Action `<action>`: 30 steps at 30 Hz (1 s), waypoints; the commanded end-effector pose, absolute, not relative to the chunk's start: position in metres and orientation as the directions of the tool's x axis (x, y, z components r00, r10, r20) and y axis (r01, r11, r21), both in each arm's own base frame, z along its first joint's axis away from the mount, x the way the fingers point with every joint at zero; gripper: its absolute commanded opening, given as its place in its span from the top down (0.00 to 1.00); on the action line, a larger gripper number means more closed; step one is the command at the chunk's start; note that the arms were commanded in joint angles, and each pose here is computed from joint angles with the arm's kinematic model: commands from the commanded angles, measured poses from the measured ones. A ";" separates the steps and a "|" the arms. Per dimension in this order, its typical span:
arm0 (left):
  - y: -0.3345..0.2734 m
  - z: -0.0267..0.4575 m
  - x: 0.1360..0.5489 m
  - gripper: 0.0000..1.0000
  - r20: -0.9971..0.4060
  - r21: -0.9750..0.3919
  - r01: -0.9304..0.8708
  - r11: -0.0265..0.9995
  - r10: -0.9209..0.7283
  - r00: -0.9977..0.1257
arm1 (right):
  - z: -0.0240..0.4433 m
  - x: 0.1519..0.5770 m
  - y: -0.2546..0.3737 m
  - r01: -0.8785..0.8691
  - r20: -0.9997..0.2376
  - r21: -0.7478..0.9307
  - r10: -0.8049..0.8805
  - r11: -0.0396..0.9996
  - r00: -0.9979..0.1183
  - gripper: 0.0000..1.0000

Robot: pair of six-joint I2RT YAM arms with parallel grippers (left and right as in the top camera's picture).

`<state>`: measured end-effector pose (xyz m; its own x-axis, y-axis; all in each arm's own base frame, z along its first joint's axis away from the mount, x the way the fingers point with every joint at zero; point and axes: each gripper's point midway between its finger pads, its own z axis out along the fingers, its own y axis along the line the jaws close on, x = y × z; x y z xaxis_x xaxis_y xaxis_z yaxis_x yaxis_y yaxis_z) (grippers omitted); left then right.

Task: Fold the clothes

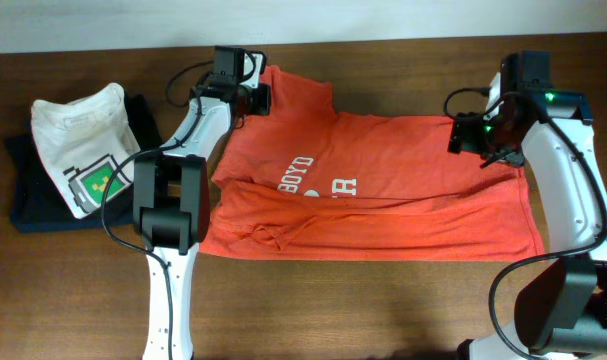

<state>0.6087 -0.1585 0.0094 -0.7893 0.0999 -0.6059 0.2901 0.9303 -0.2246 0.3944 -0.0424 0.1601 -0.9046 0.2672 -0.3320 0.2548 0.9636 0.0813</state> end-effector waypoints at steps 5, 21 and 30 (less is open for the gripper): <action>-0.149 0.038 0.601 1.00 -0.494 -0.338 0.228 0.913 0.034 -0.869 | 0.146 0.446 -0.079 0.322 -0.469 0.020 0.293 0.947 -0.833 0.17; -0.140 0.059 0.555 0.99 -0.291 -0.380 0.148 0.913 0.034 -0.956 | 0.046 0.528 -0.169 0.464 -0.622 -0.014 0.356 0.886 -0.698 0.17; -0.140 0.058 0.553 0.99 -0.280 -0.381 0.143 0.914 0.034 -0.959 | 0.011 0.539 -0.186 0.505 -0.648 -0.050 0.356 0.862 -0.673 0.18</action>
<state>0.5511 -0.1382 0.0538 -0.9609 0.0408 -0.2739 0.1436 0.9190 -0.3670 0.5403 -0.1775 0.0255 -0.6722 0.3437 -0.6558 0.4759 0.8791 -0.0271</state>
